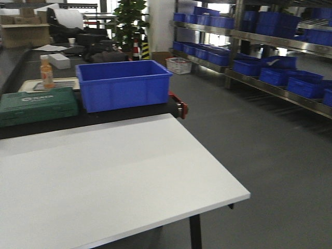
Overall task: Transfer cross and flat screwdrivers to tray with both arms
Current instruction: 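Drive the base away from the table holding both screwdrivers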
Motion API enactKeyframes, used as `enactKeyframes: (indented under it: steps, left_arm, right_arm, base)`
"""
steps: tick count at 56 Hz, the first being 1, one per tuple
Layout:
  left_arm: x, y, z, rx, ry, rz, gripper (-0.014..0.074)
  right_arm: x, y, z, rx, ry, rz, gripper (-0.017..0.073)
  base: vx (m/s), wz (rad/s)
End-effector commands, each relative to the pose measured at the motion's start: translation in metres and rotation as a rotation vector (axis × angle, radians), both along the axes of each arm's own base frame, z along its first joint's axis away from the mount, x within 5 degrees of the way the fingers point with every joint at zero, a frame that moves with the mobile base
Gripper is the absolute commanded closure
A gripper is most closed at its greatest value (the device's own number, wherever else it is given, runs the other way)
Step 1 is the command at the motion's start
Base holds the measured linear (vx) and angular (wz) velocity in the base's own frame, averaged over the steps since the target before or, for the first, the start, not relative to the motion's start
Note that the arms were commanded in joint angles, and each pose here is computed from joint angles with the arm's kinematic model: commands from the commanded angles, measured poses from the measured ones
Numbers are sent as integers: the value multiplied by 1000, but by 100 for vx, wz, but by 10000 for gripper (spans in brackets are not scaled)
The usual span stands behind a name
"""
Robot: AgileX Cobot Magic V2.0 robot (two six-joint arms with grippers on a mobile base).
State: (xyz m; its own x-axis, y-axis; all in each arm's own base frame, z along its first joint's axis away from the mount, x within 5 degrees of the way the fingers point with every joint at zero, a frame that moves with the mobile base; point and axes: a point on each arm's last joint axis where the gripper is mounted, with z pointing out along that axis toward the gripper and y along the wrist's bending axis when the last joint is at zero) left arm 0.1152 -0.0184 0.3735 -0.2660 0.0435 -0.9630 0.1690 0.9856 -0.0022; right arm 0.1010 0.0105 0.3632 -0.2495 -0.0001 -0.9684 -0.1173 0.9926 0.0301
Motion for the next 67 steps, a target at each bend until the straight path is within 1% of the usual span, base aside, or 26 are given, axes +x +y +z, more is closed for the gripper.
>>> enactKeyframes:
  steps: [1,37,67]
  left_arm:
    - [0,0,18,-35,-120,8,594]
    - [0,0,18,-35,-120,8,594]
    - [0,0,18,-35,-120,8,594]
  right_arm:
    - [1,-2,17,14,-106,-23,567]
    - [1,-2,16,11,-105,-23,567]
    - [1,-2,16,11,-99,-21,567]
  base:
    - [-18,-64]
    - [-13,-71]
    - [5,-24]
